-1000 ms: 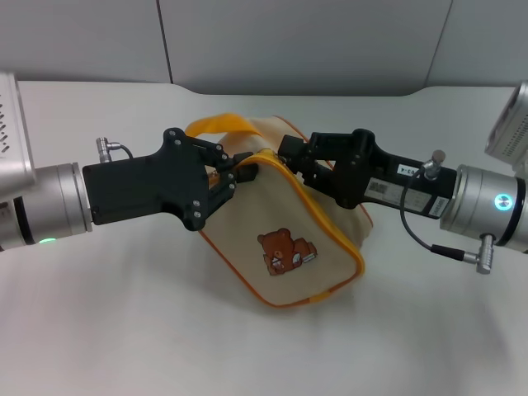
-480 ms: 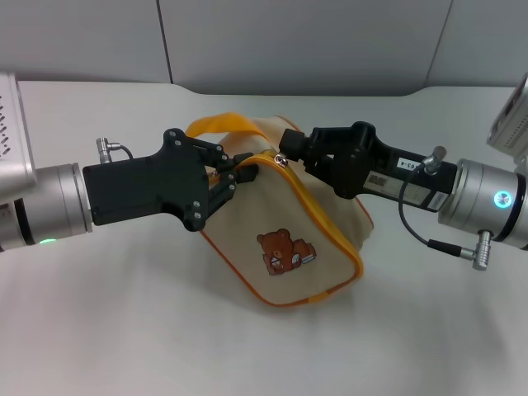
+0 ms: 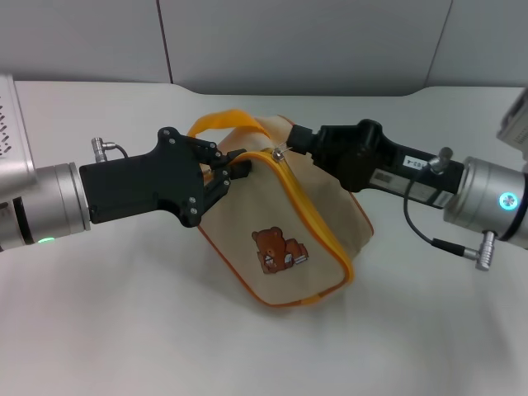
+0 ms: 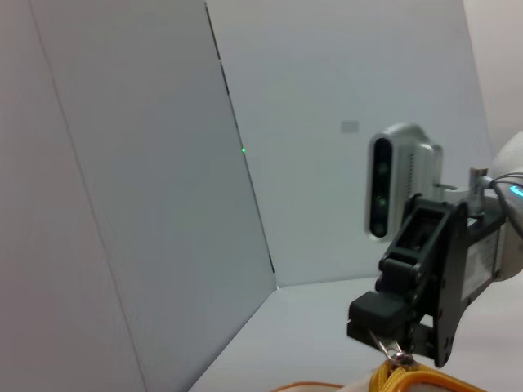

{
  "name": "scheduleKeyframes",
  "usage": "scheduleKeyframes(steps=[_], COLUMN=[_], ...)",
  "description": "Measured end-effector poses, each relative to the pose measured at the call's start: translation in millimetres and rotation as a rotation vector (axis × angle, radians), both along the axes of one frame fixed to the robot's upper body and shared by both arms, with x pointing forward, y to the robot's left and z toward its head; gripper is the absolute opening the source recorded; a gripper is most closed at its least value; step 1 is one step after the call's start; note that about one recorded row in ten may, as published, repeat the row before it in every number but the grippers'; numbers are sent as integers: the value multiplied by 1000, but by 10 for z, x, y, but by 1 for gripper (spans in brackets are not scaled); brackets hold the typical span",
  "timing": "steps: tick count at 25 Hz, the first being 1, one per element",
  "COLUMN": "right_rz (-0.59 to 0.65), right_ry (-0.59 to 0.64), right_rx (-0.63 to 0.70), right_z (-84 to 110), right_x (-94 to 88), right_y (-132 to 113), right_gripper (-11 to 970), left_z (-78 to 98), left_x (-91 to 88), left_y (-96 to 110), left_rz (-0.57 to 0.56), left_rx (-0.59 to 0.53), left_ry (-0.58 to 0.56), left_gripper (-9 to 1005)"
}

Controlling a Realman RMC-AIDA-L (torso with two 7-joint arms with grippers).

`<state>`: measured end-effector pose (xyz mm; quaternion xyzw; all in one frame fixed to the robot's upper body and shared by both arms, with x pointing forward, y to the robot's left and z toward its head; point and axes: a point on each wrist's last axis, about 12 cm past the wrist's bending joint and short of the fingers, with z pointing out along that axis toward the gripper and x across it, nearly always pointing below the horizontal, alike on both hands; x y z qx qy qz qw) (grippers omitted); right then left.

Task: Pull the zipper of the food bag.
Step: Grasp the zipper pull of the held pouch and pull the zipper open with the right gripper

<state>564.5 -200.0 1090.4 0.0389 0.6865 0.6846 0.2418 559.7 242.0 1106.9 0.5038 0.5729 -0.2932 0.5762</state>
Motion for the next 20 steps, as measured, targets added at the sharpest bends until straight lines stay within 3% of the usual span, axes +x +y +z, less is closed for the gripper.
scheduleKeyframes(steps=[20], right_rz=[-48], right_ry=[-167], right_rx=[-55], right_z=[-31], right_x=[-77], right_y=[-169], right_gripper=[-2], left_z=[-137], left_x=[-8], left_y=[47], left_rz=[63], left_rx=[-1], left_ry=[63], left_gripper=[52])
